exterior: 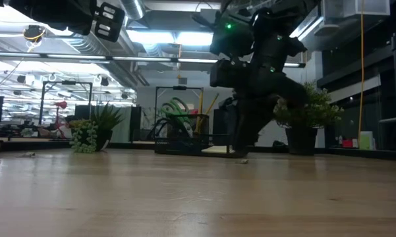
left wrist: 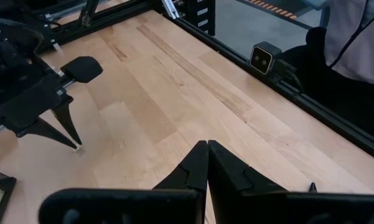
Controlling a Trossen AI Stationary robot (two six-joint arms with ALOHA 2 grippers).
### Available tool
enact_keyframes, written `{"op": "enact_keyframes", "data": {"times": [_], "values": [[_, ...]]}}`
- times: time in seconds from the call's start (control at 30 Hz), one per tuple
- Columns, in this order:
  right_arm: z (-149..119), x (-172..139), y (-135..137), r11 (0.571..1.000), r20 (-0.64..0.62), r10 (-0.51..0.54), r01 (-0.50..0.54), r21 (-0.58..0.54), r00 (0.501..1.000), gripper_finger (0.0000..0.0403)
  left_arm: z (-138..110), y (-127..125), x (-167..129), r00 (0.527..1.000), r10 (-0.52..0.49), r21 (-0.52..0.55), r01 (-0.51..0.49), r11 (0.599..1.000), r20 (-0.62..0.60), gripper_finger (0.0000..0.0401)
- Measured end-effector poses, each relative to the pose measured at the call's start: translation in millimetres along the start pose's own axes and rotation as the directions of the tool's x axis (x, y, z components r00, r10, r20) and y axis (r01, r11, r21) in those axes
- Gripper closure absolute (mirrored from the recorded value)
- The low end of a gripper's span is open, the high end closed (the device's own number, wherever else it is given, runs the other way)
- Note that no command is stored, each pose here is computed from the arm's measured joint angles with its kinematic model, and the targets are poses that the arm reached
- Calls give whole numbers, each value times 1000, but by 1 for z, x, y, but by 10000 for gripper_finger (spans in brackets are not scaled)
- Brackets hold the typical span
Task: Pick and place office supplies into organizer
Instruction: Put the right binder clip into the desk organizer
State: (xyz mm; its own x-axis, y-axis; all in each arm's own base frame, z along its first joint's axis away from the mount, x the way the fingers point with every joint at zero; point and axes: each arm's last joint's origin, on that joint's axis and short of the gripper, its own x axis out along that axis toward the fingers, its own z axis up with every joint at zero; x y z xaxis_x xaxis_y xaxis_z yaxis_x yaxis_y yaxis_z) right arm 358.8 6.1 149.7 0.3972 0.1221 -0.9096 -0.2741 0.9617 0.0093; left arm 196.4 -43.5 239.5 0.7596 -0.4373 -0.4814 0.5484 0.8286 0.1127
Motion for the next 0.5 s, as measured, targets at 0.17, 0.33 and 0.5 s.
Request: {"op": "enact_keyframes", "data": {"times": [0.17, 0.33, 0.5], "values": [[-3, 0, 1, 1000, -29, 9, -9, 7, 1000, 385, 0, 0, 0, 1000, -1, 0, 1, 1000, 0, 399], [-5, -1, 1, 1000, -55, 16, -15, 10, 998, 370, 0, 0, 0, 1000, 0, 0, 0, 1000, 0, 397], [-6, -1, 2, 999, -62, 18, -16, 31, 998, 318, 0, 0, 0, 1000, -1, 0, 1, 1000, 0, 397]]}}
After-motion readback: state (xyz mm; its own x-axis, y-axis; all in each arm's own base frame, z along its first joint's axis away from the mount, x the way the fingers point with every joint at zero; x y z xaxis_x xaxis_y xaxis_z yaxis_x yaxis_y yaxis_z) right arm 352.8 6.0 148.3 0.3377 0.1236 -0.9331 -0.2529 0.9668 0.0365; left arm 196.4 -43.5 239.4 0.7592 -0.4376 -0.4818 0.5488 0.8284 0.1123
